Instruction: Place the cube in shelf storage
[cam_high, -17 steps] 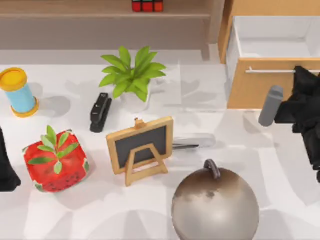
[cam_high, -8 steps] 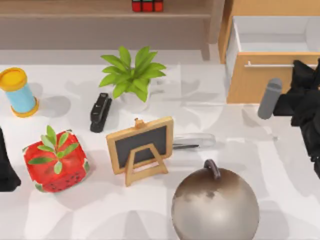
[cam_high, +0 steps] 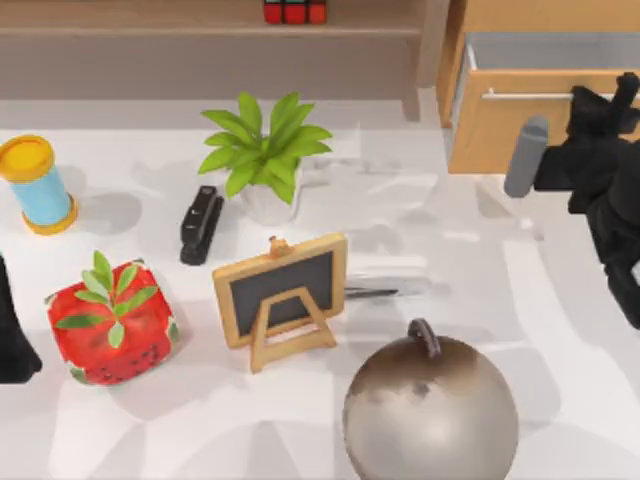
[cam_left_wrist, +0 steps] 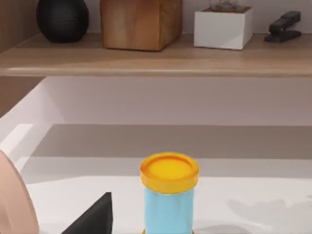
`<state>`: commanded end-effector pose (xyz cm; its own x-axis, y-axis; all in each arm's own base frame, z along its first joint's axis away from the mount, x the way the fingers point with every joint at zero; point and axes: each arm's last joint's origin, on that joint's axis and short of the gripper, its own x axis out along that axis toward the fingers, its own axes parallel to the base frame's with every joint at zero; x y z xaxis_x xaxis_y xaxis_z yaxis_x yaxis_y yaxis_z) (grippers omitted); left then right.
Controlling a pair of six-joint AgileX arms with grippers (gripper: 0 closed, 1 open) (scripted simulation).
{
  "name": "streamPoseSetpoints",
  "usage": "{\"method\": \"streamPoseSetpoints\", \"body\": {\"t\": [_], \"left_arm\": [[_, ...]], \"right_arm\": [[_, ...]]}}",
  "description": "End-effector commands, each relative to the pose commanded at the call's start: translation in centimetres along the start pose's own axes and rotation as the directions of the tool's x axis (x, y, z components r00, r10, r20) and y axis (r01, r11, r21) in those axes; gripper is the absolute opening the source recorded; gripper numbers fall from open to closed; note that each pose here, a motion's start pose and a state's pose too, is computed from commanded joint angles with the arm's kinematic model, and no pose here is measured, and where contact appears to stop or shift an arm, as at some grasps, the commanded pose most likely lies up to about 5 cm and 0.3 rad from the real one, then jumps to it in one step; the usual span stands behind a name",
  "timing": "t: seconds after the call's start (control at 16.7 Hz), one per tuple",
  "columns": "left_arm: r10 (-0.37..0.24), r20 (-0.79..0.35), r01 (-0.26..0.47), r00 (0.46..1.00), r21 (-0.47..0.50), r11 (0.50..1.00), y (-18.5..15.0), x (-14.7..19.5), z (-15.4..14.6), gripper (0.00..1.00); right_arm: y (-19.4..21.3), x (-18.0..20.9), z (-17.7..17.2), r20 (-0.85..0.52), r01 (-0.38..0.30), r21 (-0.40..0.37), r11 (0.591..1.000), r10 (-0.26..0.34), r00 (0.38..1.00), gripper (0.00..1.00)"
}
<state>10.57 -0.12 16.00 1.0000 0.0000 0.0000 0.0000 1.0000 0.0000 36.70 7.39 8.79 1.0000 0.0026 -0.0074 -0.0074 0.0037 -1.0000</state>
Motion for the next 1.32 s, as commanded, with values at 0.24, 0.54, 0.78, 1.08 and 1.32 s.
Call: {"method": "streamPoseSetpoints", "body": {"t": [0.24, 0.54, 0.78, 1.08, 1.32], "left_arm": [[0.0, 0.0, 0.0, 1.0, 0.0, 1.0, 0.0, 0.0, 0.0, 1.0], [0.0, 0.0, 0.0, 1.0, 0.0, 1.0, 0.0, 0.0, 0.0, 1.0], [0.0, 0.0, 0.0, 1.0, 0.0, 1.0, 0.0, 0.0, 0.0, 1.0], [0.0, 0.0, 0.0, 1.0, 0.0, 1.0, 0.0, 0.0, 0.0, 1.0], [0.0, 0.0, 0.0, 1.0, 0.0, 1.0, 0.0, 0.0, 0.0, 1.0]], "right_arm": [[0.0, 1.0, -0.2, -0.006, -0.001, 0.0, 1.0, 0.001, 1.0, 0.0], [-0.1, 1.6, 0.1, -0.001, 0.001, 0.002, 1.0, -0.001, 1.0, 0.0], [0.2, 4.2, 0.2, 0.002, -0.01, -0.004, 1.0, 0.01, 1.0, 0.0], [-0.1, 7.1, 0.0, 0.0, -0.002, 0.002, 1.0, 0.002, 1.0, 0.0], [-0.1, 7.2, 0.0, 0.0, -0.003, 0.002, 1.0, 0.003, 1.0, 0.0]]}}
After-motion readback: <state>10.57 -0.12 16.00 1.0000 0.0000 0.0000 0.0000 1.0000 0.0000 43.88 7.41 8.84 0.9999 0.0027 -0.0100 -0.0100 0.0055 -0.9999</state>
